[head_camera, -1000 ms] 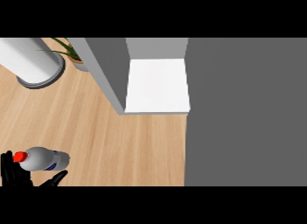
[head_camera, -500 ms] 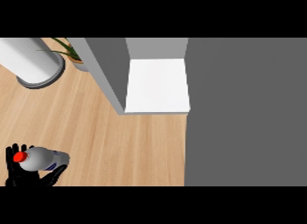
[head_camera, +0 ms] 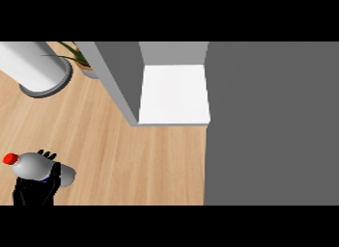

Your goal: Pick up the bottled water, place it into the cabinet and close the cabinet

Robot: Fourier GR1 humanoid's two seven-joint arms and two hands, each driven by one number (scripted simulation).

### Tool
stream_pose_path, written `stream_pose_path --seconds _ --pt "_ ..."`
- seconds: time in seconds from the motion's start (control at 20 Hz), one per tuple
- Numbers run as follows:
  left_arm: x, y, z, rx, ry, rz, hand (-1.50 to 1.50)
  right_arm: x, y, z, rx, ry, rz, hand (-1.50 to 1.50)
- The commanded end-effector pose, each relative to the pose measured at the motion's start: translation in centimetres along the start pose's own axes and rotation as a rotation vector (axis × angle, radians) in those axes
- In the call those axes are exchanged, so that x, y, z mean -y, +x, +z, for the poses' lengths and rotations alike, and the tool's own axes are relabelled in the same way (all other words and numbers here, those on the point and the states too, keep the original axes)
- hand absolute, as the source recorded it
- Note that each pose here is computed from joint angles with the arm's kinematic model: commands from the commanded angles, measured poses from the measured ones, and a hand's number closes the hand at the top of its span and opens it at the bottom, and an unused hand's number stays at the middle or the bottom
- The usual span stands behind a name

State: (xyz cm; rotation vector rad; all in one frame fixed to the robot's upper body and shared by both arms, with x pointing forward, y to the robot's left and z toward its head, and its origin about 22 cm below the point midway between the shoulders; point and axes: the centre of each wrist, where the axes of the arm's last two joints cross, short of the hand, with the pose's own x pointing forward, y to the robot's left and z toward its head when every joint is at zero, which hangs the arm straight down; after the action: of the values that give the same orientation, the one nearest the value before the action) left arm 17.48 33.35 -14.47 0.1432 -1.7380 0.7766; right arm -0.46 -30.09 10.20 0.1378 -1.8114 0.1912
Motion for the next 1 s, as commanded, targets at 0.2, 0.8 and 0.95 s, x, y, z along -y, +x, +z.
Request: stream_pose_path --seconds 0.2,0.8,0.95 --pt "0.1 0.1 -0.5 0.033 0.013 0.047 1.5 -1.1 4.1 -0.4 0.067 0.036 0.019 -1.5" --pt "12.1 -3.9 -0.1 -0.04 -0.466 0.08 1.5 -0.2 2.7 -1.2 0.079 0.047 0.008 -1.5" --pt "13.8 -2.2 -1.5 -0.072 -0.476 0.098 1.5 -1.0 2.8 -2.0 0.091 0.037 0.009 -1.5"
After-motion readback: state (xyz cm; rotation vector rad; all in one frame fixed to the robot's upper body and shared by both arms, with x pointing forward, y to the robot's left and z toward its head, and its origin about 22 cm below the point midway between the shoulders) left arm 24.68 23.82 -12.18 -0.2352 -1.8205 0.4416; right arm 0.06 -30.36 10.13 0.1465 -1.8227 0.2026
